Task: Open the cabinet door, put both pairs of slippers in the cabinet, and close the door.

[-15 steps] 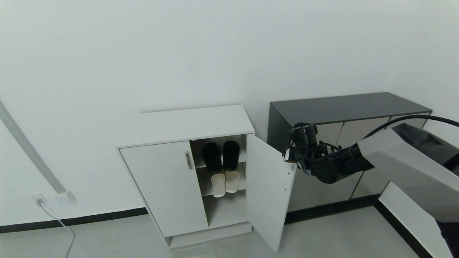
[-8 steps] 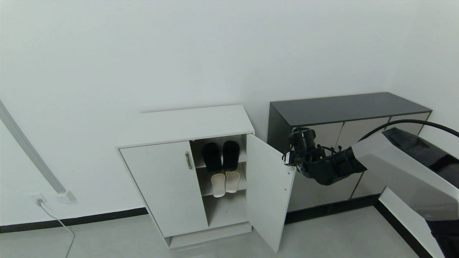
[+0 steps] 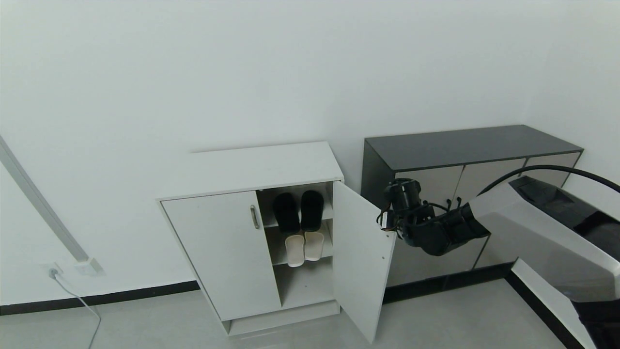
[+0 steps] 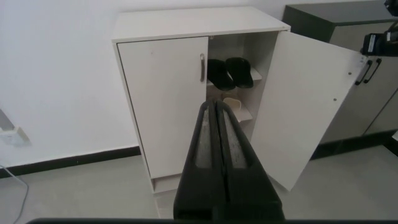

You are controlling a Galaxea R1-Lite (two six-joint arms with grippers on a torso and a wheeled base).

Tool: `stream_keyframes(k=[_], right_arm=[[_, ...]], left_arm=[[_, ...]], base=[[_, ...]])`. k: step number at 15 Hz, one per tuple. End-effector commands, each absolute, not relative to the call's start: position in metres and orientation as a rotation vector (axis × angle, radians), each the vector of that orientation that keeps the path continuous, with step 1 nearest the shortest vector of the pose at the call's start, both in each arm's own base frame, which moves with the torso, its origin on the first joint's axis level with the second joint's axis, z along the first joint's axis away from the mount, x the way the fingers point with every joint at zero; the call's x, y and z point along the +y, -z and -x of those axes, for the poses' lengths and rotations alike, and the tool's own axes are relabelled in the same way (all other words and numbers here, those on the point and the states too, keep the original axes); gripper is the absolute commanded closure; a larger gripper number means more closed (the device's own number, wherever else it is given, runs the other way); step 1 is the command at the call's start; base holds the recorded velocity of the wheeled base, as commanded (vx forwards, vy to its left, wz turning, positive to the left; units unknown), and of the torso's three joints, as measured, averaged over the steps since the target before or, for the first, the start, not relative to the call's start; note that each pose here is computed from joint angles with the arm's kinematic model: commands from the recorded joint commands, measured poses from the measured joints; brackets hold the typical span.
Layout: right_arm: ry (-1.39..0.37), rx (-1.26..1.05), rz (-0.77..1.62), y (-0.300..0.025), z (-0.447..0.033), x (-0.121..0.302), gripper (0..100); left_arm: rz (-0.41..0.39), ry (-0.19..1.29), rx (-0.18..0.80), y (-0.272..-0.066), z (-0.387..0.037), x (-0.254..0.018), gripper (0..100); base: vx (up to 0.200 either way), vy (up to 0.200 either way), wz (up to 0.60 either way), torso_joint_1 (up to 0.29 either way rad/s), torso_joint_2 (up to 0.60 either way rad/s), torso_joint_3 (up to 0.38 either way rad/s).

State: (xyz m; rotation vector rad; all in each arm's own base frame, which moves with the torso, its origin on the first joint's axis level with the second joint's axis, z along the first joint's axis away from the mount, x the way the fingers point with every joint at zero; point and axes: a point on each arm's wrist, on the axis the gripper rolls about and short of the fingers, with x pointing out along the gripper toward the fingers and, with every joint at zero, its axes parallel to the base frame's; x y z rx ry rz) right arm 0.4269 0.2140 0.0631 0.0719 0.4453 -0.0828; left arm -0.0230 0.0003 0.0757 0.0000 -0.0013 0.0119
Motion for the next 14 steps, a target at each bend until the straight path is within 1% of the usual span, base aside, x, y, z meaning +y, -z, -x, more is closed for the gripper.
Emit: stream_keyframes(k=[1, 2, 5, 7, 11, 14], right_arm=[[0.054, 0.447, -0.065, -0.070, -0.415, 0.223, 100], [0.043, 0.447, -0.062, -0.071, -0.410, 0.227, 100], [-0.048, 0.456, -0.064, -0.082, -0.373, 0.258, 100], [-0.097, 0.457, -0.058, -0.088, -0.354, 0.272, 100], [-0.146, 0.459, -0.071, -0.094, -0.337, 0.279, 100], [-0.192, 0.448, -0.030, -0.087, -0.331, 0.277, 100]], left_arm=[[0.000, -0.012, 0.000, -0.076, 0.023, 0.000, 100], [0.000, -0.012, 0.000, -0.076, 0.023, 0.000, 100], [0.000, -0.012, 0.000, -0.076, 0.023, 0.000, 100], [0.000, -0.012, 0.000, -0.076, 0.023, 0.000, 100], [0.000, -0.012, 0.000, -0.076, 0.023, 0.000, 100], [0.000, -0.012, 0.000, -0.076, 0.023, 0.000, 100]], base=[[0.000, 0.000, 0.00, 0.000, 0.00, 0.000], [0.000, 0.000, 0.00, 0.000, 0.00, 0.000], [0.000, 0.000, 0.00, 0.000, 0.00, 0.000], [0.000, 0.000, 0.00, 0.000, 0.00, 0.000], [0.000, 0.000, 0.00, 0.000, 0.00, 0.000], [0.000, 0.000, 0.00, 0.000, 0.00, 0.000]])
